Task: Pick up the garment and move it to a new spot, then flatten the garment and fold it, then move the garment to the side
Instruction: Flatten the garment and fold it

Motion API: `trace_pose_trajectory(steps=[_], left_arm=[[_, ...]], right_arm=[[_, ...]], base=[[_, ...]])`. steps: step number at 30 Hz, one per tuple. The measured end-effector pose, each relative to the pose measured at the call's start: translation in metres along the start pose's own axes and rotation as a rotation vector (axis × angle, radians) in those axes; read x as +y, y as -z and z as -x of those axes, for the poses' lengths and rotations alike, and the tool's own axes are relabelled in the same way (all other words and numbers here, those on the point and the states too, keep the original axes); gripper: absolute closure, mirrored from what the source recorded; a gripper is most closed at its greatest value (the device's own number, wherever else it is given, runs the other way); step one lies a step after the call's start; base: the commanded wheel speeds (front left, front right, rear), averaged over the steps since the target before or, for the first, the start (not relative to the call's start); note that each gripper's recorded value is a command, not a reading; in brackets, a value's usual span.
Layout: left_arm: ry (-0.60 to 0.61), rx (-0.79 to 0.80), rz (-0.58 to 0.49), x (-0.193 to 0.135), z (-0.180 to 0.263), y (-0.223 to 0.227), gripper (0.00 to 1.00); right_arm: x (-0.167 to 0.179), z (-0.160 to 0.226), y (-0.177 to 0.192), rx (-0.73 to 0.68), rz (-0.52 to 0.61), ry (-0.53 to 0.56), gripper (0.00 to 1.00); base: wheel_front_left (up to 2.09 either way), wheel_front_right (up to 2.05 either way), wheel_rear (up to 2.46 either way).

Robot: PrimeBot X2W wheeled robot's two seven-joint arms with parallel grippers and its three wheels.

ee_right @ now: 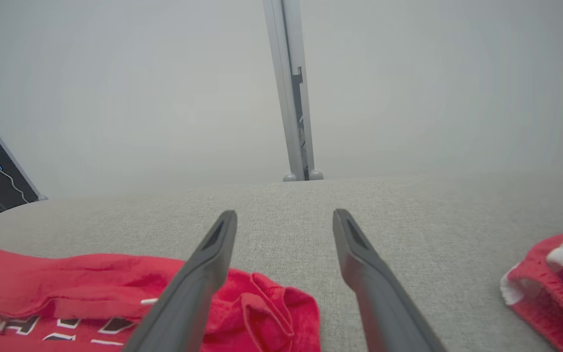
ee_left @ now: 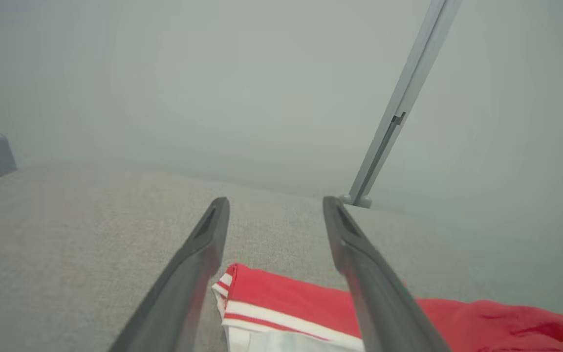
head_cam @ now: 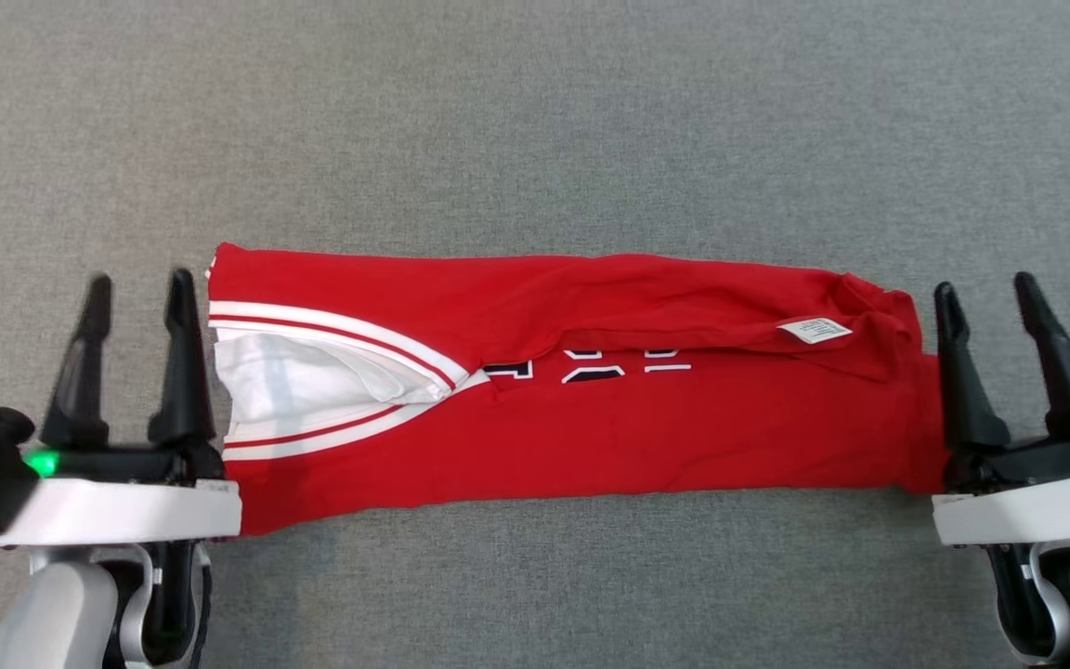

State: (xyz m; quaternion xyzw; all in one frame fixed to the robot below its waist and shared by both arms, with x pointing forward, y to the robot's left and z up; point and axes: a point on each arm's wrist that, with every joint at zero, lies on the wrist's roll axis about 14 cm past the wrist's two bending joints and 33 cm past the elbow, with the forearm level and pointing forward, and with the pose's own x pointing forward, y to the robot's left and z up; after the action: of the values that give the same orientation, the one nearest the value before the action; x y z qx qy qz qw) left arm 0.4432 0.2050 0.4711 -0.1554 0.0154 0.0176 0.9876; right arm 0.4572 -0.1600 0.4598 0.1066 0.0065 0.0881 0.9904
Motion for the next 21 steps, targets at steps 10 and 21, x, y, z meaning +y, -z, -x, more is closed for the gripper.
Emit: trace_pose_trajectory(steps=[10,21], left_arm=[[0.019,-0.208,-0.141,-0.006,0.002,-0.059,0.0],[0.01,-0.08,-0.207,0.01,0.029,-0.023,0.0]], right_arm=[[0.001,0.01,-0.037,-0.068,0.074,0.044,0.0],[-0.003,0.028,-0.026,-0.01,0.069,0.077,0.0]], base=[[0.0,0.0,0.0],[0.0,0.0,0.0]])
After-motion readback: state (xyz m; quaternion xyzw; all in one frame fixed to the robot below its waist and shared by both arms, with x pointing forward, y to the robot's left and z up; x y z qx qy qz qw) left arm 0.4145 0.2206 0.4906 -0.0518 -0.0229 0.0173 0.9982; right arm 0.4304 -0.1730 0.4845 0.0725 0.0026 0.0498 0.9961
